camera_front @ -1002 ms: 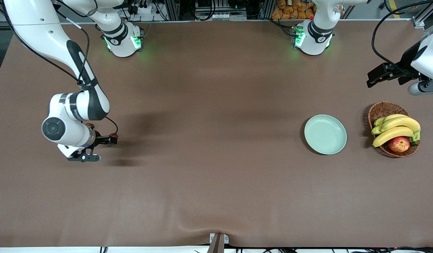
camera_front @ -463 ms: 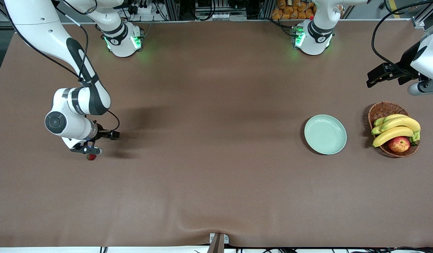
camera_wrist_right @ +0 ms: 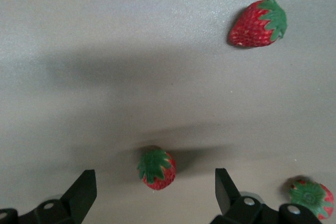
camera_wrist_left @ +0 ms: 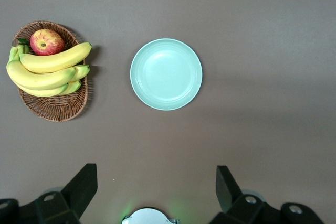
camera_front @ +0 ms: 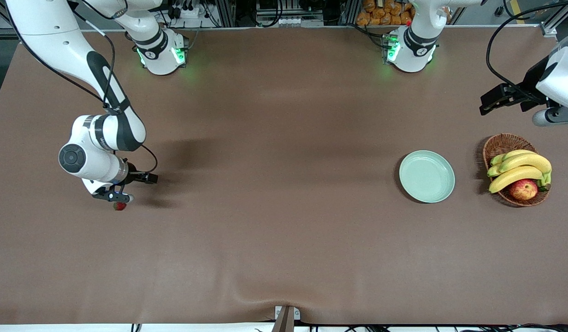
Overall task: Collect all strawberries into plate
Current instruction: 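Lower the right gripper and grasp one red strawberry, then carry the strawberry to mid-table and open the right gripper, then return the right gripper to the strawberries while the left gripper reaches mid-table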
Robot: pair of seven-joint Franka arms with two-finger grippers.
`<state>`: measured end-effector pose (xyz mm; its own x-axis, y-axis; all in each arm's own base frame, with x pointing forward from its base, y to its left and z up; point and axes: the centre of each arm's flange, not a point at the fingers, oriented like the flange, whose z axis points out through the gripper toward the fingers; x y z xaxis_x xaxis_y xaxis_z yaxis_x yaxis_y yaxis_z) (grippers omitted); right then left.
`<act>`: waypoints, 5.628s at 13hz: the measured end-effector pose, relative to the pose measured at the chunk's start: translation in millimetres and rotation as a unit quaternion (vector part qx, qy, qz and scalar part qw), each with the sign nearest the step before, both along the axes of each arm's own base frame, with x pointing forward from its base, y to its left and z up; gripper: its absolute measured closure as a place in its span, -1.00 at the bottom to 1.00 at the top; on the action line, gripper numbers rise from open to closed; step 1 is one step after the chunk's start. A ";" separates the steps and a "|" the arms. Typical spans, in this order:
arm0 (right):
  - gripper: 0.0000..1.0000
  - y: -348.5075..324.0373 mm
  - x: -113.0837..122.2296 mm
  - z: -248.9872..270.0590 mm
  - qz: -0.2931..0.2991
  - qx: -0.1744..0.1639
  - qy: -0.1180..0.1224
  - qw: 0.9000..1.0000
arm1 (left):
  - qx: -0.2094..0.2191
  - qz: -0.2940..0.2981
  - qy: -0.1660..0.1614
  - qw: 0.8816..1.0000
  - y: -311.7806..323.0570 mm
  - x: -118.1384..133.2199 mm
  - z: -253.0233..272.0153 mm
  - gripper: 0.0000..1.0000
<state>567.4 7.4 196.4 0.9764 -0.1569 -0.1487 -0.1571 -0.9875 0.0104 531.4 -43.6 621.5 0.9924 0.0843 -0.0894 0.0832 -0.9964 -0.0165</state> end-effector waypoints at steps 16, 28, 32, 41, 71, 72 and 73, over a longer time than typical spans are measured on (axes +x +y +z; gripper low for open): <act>-0.11 1.3 -3.1 -18.9 0.001 -0.001 0.008 1.000 | 0.001 -0.004 0.012 1.000 -4.4 -1.0 -12.8 -1.00; 0.35 31.4 25.0 68.9 0.025 0.007 -0.068 0.997 | 0.002 -0.004 0.018 1.000 -4.2 -2.9 -17.6 -1.00; 0.35 111.9 50.6 142.4 0.054 0.020 -0.129 0.990 | 0.002 -0.004 0.019 1.000 -4.2 -3.0 -18.5 -1.00; 0.35 309.7 58.4 158.9 0.089 0.051 -0.167 0.981 | 0.002 -0.004 0.020 1.000 -4.3 -3.1 -19.4 -1.00; -1.00 407.7 34.9 181.1 0.016 -0.021 -0.152 0.988 | 0.002 -0.004 0.019 1.000 -3.8 -2.2 -23.7 -1.00; -1.00 365.0 56.9 185.4 0.000 -0.033 -0.141 0.989 | 0.002 -0.004 0.019 1.000 -3.9 -2.2 -23.8 -1.00; -1.00 315.5 79.6 185.8 -0.013 -0.044 -0.130 0.990 | 0.002 -0.004 0.019 1.000 -3.8 -2.2 -23.9 -1.00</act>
